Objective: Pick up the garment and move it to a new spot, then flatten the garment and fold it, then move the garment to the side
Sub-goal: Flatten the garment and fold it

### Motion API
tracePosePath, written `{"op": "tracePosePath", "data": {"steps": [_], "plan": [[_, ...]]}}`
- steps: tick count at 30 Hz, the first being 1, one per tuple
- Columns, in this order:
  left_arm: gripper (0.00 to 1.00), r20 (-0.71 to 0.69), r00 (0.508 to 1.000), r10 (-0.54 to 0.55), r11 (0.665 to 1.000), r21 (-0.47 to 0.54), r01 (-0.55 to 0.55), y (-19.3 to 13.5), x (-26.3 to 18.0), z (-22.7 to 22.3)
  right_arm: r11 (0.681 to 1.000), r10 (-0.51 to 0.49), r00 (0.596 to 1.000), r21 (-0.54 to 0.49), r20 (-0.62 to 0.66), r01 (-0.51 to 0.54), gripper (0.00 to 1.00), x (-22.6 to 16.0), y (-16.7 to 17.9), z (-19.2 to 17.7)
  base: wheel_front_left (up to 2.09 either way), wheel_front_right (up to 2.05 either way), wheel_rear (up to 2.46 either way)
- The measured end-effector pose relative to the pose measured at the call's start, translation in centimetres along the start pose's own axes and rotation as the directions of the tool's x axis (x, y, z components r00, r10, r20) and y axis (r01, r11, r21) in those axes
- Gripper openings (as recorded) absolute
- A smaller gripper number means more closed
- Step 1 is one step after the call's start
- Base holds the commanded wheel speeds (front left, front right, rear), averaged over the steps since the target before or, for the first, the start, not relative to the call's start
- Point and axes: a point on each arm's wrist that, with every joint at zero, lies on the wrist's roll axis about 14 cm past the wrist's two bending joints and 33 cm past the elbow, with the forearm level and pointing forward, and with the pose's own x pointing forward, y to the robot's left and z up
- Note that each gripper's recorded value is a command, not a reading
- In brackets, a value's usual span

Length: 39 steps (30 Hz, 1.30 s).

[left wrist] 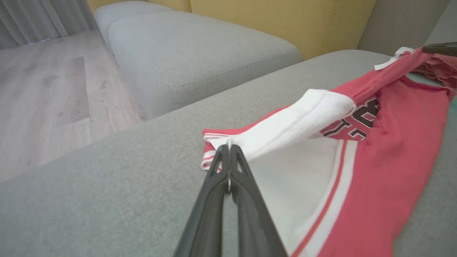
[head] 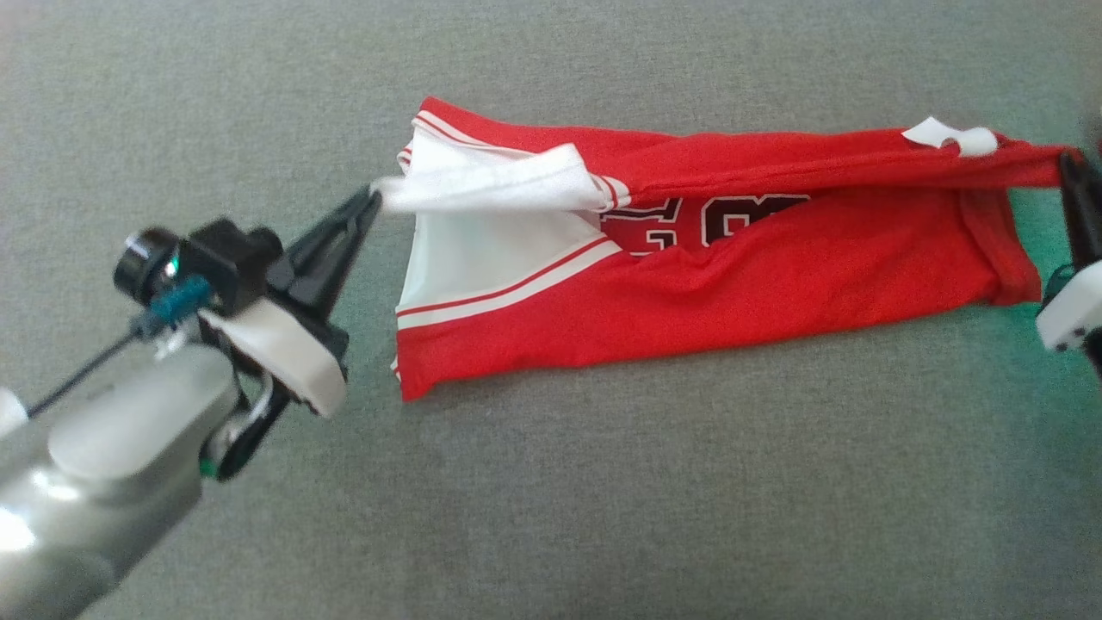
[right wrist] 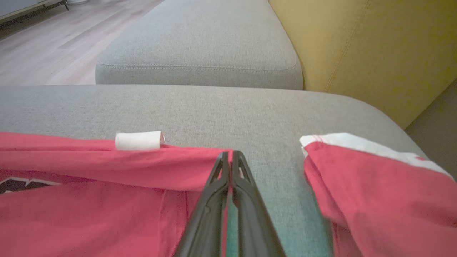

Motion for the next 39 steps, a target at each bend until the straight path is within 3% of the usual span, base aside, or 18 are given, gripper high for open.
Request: {"op": "tracePosePath", "data": {"steps": [1,2,3,4,8,13,18,24,31,37,38,39], "plan": [[0.00,-0.006,1.000,-0.002,1.000,-0.013,0.001,-0.4,-0.2,-0.4,1.000,-0.001,1.000,0.005,-0.006,0.001,0.45,-0.2,0.1,-0.4,0.00,0.00,0.00],[0.00,-0.012,1.000,-0.001,1.000,-0.029,0.001,-0.7,-0.3,-0.8,1.000,-0.008,1.000,0.015,-0.015,0.008,1.00,-0.3,0.1,-0.9,0.00,0.00,0.00],[0.69,-0.021,1.000,0.000,0.999,-0.045,-0.001,-1.1,-0.4,-1.3,1.000,-0.016,1.000,0.023,-0.024,0.016,1.00,-0.5,-0.1,-1.4,0.00,0.00,0.00],[1.00,-0.032,0.999,0.005,0.998,-0.055,-0.006,-1.3,-0.6,-1.9,0.999,-0.025,0.999,0.031,-0.027,0.026,1.00,-0.6,-0.2,-1.8,0.00,0.00,0.00],[1.00,-0.034,0.998,0.061,0.993,-0.095,-0.064,-1.7,-1.2,-2.6,0.995,-0.064,0.998,0.074,0.011,0.063,1.00,-1.7,-0.6,-2.1,0.00,0.00,0.00],[1.00,0.075,0.982,0.175,0.977,-0.135,-0.164,-2.8,-1.7,-0.3,0.979,-0.112,0.993,0.174,0.039,0.104,1.00,-4.4,-0.1,-3.1,0.00,0.00,0.00],[1.00,0.168,0.935,0.312,0.944,-0.171,-0.284,-4.3,-3.8,1.1,0.948,-0.168,0.985,0.282,0.045,0.149,1.00,-6.5,0.4,-4.0,0.00,0.00,0.00],[1.00,0.240,0.867,0.436,0.897,-0.193,-0.397,-5.2,-7.2,2.0,0.918,-0.204,0.978,0.357,0.045,0.175,1.00,-5.7,0.6,-3.1,0.00,0.00,0.00],[1.00,0.275,0.821,0.501,0.864,-0.210,-0.457,-5.5,-9.9,2.3,0.909,-0.186,0.979,0.363,-0.085,0.204,1.00,-2.9,1.2,-4.3,0.00,0.00,0.00],[1.00,0.288,0.791,0.539,0.842,-0.209,-0.498,-4.3,-10.9,2.5,0.882,-0.131,0.962,0.415,-0.239,0.223,1.00,-1.2,2.9,-7.3,0.00,0.00,0.00],[1.00,0.292,0.788,0.543,0.840,-0.210,-0.501,-4.1,-10.9,2.6,0.877,-0.122,0.962,0.427,-0.244,0.219,0.75,-0.9,3.1,-7.2,0.00,0.00,0.00],[1.00,0.296,0.787,0.541,0.841,-0.211,-0.499,-4.1,-10.8,2.7,0.871,-0.113,0.964,0.442,-0.242,0.213,0.31,-0.6,3.3,-7.0,0.00,0.00,0.00]]}}
